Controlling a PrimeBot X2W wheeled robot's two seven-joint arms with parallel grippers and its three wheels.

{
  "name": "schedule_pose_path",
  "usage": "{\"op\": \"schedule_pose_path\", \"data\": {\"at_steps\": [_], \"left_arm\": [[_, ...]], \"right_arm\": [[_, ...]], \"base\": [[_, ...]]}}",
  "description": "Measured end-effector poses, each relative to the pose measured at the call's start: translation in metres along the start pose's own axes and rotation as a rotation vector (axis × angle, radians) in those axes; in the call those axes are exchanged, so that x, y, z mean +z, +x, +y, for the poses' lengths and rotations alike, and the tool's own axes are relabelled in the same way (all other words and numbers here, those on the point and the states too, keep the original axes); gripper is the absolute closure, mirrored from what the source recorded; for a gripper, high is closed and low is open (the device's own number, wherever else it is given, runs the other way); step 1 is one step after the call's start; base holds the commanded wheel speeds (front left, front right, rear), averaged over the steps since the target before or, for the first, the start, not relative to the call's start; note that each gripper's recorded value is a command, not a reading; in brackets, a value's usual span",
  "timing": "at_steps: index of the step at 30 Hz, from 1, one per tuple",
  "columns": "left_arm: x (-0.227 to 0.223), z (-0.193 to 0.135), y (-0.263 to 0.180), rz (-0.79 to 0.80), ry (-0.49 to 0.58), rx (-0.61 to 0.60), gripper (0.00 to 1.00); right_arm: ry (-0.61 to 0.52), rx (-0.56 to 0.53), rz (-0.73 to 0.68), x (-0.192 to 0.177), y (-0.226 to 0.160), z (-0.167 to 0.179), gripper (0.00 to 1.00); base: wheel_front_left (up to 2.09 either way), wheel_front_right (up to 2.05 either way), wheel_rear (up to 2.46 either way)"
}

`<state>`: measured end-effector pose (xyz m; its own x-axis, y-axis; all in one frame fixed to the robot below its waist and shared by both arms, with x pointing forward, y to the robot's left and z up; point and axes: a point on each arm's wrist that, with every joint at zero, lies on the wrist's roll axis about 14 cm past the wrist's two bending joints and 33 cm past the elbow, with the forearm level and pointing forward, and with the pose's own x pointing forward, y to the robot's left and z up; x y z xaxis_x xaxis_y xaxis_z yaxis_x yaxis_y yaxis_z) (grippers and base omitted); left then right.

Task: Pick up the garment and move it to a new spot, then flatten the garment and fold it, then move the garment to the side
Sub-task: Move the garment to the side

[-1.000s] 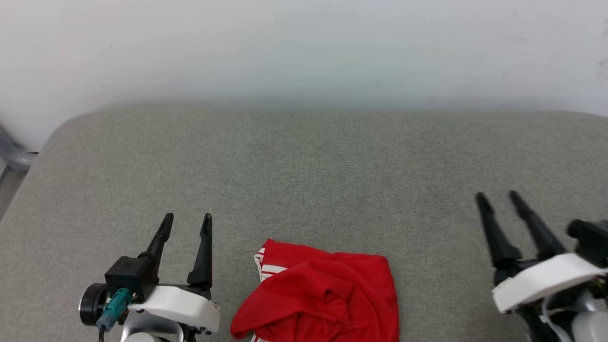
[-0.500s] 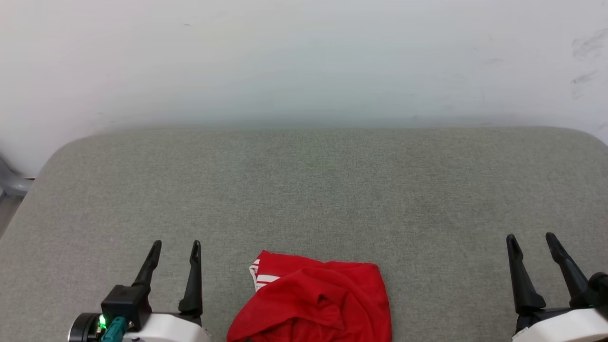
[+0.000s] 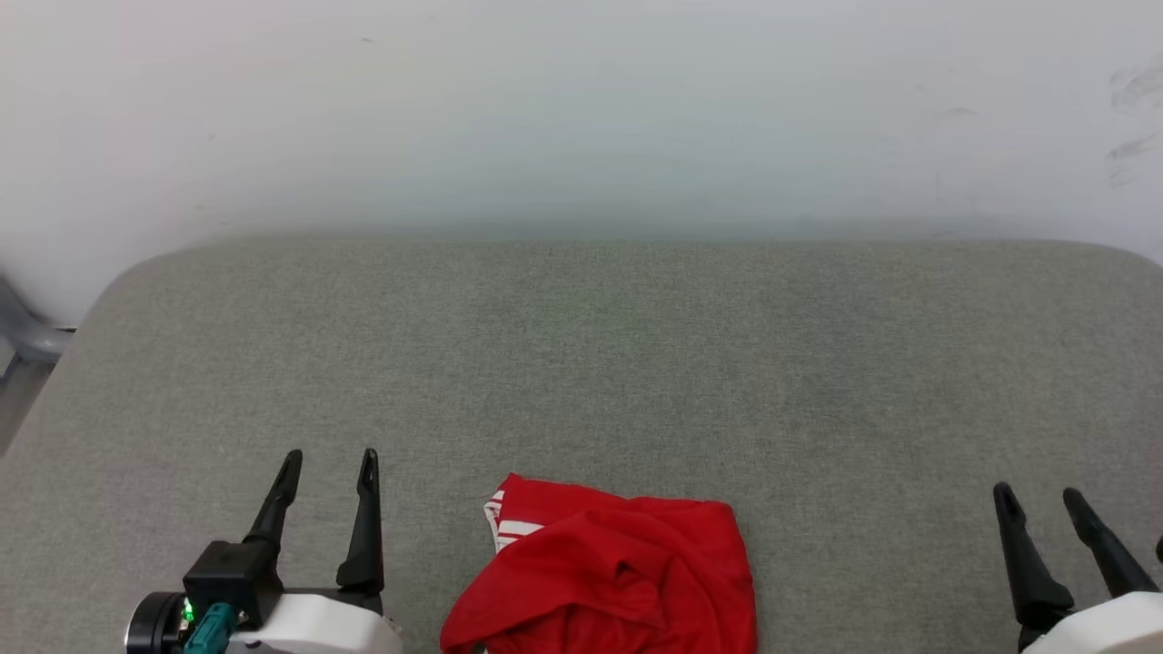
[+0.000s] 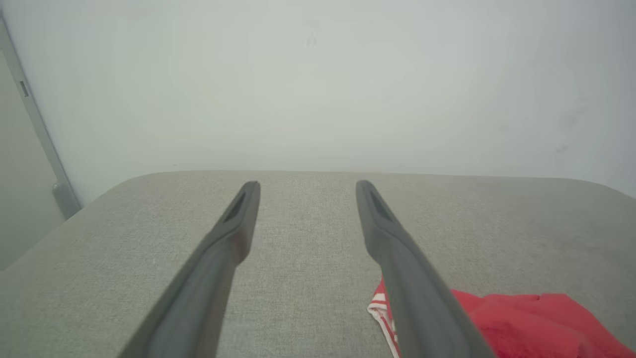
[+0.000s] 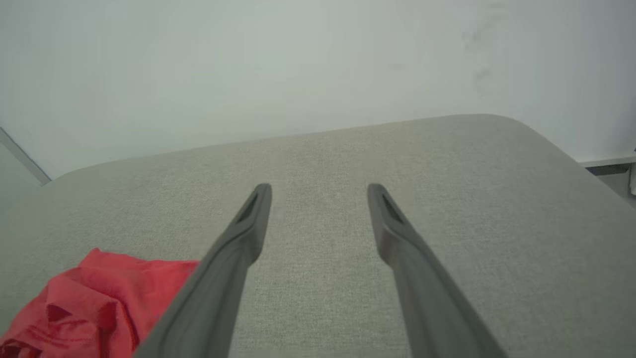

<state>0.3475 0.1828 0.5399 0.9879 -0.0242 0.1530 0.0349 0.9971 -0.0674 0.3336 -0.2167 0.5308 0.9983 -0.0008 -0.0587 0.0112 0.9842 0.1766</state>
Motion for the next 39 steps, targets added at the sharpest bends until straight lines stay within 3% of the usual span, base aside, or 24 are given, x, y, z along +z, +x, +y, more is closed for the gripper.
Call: {"op": "schedule_pose_path", "data": {"at_steps": [6,11,21,30,31,32,39], "left_arm": [[0.009,0.005,0.005,-0.034,-0.006,0.020,0.00],[0.013,0.007,0.013,-0.053,-0.020,0.034,0.00],[-0.003,0.016,0.026,-0.020,-0.043,0.083,0.00],[-0.022,0.028,0.030,0.029,-0.044,0.127,0.00],[-0.022,0.029,0.031,0.028,-0.046,0.128,0.00],[-0.023,0.030,0.031,0.027,-0.045,0.130,0.00],[-0.020,0.028,0.032,0.018,-0.040,0.116,0.00]], "right_arm": [[0.131,0.027,0.365,-0.058,0.000,-0.008,0.00],[0.189,0.146,0.650,-0.098,-0.004,0.021,0.00],[0.246,0.423,0.901,-0.151,0.011,0.113,0.00],[0.248,0.468,1.103,-0.206,0.005,0.129,0.00],[0.248,0.469,1.113,-0.209,0.005,0.130,0.38],[0.248,0.471,1.119,-0.211,0.004,0.130,1.00],[0.227,0.515,1.008,-0.193,0.013,0.142,1.00]], "base": [[0.00,0.00,0.00],[0.00,0.00,0.00],[0.00,0.00,0.00],[0.00,0.00,0.00],[0.00,0.00,0.00],[0.00,0.00,0.00],[0.00,0.00,0.00]]}}
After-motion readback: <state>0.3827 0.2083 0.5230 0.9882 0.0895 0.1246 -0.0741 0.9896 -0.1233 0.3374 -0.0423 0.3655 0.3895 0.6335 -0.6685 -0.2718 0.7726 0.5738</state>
